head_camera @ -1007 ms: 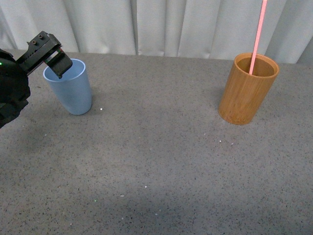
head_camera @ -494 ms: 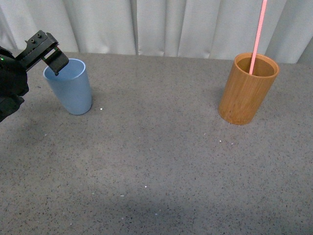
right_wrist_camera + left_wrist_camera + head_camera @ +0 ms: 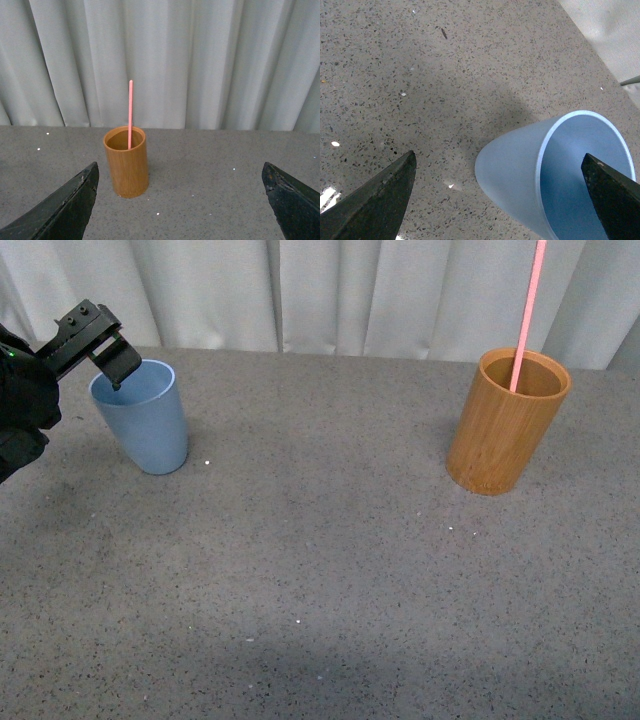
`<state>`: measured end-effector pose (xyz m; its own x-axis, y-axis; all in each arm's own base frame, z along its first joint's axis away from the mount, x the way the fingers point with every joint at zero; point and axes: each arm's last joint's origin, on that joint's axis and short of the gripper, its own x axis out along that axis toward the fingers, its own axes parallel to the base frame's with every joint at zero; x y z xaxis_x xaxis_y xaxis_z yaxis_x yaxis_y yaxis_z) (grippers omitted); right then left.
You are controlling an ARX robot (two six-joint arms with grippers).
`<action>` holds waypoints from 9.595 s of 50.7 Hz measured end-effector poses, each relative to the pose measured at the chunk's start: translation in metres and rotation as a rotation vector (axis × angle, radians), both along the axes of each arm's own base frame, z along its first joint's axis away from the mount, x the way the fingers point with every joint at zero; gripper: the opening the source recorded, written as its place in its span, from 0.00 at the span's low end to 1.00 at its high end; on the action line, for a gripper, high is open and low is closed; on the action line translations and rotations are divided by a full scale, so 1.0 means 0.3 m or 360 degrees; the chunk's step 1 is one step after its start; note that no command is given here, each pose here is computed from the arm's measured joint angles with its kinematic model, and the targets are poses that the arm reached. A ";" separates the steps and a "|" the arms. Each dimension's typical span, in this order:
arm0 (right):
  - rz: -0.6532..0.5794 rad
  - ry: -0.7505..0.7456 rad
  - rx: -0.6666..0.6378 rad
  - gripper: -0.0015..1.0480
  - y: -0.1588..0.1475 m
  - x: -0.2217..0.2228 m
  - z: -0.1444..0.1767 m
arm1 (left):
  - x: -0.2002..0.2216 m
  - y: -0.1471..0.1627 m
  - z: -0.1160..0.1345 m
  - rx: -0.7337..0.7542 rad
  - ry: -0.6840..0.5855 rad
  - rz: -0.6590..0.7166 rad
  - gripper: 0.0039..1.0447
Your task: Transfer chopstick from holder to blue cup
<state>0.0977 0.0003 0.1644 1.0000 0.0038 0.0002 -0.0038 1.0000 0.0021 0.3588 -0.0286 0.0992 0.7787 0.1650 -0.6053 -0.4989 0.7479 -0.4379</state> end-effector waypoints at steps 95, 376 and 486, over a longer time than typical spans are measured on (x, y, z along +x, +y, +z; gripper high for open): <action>0.0000 0.0000 0.0000 0.91 0.000 0.000 0.000 | -0.045 -0.045 0.016 0.0013 0.0035 -0.0149 0.03; -0.0302 -0.0331 0.0083 0.91 0.034 0.302 0.191 | -0.873 0.095 0.236 0.0995 -0.0939 -0.0606 0.93; -0.0216 0.0559 -0.0015 0.91 0.251 1.053 -0.141 | -0.873 0.095 0.236 0.0997 -0.0938 -0.0607 0.94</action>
<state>0.4137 0.0754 0.1221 0.9305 -0.1301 -0.3425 0.1278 0.9914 -0.0292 0.0967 -0.0002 0.1699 0.9999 -0.0023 0.0162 0.0024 1.0000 -0.0044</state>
